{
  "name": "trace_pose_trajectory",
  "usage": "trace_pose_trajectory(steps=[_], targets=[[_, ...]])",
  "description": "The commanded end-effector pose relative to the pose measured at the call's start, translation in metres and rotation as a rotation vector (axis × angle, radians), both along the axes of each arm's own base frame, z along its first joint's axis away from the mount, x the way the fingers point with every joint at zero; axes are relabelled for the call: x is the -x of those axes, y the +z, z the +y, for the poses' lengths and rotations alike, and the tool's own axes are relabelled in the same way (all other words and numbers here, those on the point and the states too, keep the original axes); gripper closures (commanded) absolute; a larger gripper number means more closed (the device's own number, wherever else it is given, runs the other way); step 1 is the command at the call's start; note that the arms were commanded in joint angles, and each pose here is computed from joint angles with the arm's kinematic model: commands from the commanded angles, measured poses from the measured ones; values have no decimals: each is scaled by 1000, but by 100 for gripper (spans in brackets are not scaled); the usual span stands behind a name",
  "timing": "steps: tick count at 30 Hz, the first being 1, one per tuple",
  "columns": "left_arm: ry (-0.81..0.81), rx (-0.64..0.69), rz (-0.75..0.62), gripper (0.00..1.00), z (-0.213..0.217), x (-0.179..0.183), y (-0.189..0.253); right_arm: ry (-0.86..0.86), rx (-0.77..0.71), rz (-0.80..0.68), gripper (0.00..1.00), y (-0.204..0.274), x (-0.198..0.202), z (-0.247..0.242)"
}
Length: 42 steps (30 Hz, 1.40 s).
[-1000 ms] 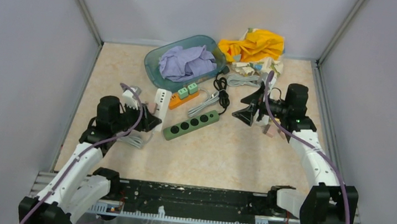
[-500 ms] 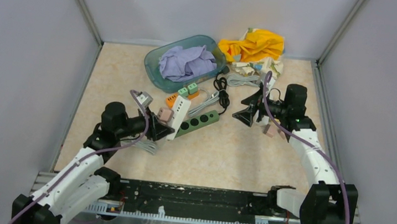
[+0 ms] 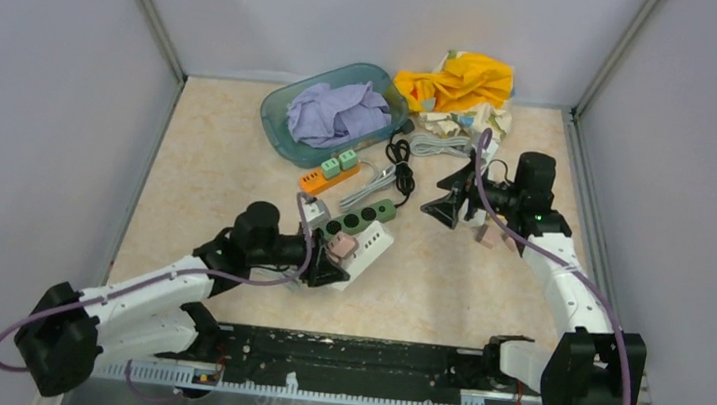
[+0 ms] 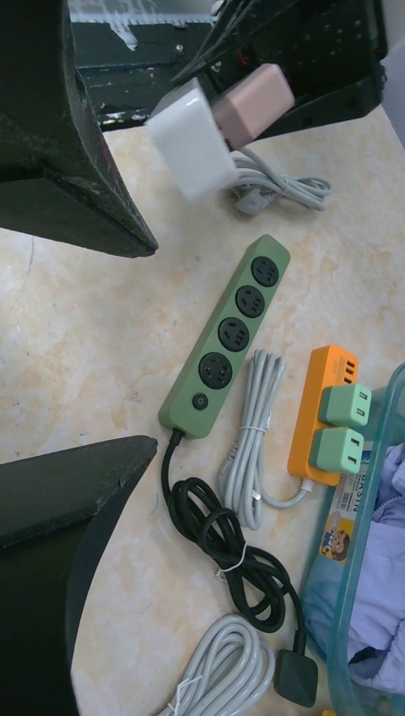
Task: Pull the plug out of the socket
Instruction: Place the socket at the center of the board.
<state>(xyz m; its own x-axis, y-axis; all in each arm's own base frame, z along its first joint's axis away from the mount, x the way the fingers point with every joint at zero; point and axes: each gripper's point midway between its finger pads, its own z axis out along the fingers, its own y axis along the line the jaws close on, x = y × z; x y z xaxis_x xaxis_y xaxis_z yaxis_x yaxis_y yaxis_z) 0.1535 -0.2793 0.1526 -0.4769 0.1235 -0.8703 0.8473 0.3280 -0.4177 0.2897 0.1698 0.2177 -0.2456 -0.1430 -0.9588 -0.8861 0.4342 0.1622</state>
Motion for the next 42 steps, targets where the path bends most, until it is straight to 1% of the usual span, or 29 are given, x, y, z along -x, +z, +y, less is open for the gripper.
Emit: trace_pose_trajectory(steps=[1,11,18,21,25,31,38,41,42], targets=[[-28,3,-149,100,-27,-7,16,5,-4,-86,22,22,-8,-2],[-113,-230,-164,100,-70,9,-41,-11,-7,-87,22,24,-10,-7],[-137,-339,-175,100,-87,9,-67,-12,-7,-86,22,23,-10,-8],[-148,-378,-176,98,-93,8,-77,-13,-7,-87,22,23,-10,-8],[-150,-423,-170,89,-98,7,-87,-14,-7,-87,22,23,-10,-8],[-142,-473,-168,70,-100,6,-101,-14,-6,-91,22,24,-10,-9],[-127,-492,-185,52,-101,4,-105,-18,-5,-92,22,24,-11,-10],[-118,-488,-200,43,-102,4,-103,-20,-4,-93,22,25,-11,-11],[-111,-482,-206,38,-102,3,-100,-22,-4,-93,22,24,-11,-11]])
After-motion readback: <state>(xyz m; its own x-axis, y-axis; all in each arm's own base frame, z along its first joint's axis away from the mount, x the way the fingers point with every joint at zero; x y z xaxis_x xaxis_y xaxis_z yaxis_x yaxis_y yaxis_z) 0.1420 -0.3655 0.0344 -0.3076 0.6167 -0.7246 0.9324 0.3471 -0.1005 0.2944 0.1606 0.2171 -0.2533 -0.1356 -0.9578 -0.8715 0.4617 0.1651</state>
